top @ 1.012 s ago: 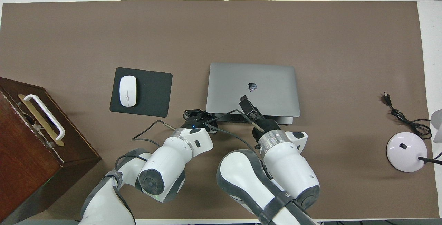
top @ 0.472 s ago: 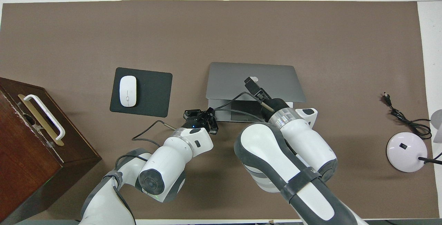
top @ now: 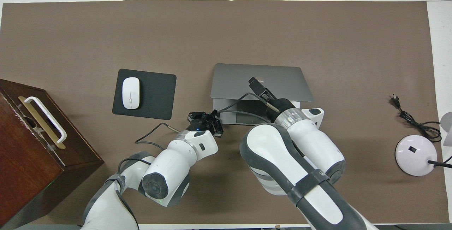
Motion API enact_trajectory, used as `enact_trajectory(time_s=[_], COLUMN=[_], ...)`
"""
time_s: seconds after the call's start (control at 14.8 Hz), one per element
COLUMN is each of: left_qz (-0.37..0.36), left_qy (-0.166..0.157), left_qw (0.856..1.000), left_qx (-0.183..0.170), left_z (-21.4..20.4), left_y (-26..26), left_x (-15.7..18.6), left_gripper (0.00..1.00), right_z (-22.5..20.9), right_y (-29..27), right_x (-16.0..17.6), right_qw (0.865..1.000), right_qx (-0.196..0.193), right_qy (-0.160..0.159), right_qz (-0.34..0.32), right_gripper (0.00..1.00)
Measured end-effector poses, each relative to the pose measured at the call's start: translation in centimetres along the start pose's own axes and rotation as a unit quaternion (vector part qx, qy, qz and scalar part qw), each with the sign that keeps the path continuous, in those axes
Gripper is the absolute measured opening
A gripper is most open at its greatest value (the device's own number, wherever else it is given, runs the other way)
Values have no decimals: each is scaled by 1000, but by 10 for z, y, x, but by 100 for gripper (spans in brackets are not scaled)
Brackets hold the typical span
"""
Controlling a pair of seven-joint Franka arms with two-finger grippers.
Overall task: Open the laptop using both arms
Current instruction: 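Wedge the right gripper under the laptop lid's near edge and lift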
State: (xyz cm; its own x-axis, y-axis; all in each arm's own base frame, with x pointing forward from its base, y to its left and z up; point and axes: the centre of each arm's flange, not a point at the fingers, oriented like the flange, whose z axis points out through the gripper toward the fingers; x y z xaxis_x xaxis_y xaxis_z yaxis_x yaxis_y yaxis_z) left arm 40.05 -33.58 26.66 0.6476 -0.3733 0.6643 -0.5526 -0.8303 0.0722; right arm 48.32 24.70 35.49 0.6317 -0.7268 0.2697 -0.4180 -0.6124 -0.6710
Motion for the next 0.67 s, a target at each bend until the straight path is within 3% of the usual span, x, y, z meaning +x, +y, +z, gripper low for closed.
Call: enact_trajectory(time_s=[0.67], left_qz=[0], left_qy=[0], left_qw=[1000], left_qx=[0], left_z=[0], left_y=[0], left_x=[0], left_gripper=[1], right_z=[3], right_y=[-3], right_x=[-1], right_qw=[1000], right_qx=[11], right_qy=[-24], right_qz=[3], right_gripper=[100])
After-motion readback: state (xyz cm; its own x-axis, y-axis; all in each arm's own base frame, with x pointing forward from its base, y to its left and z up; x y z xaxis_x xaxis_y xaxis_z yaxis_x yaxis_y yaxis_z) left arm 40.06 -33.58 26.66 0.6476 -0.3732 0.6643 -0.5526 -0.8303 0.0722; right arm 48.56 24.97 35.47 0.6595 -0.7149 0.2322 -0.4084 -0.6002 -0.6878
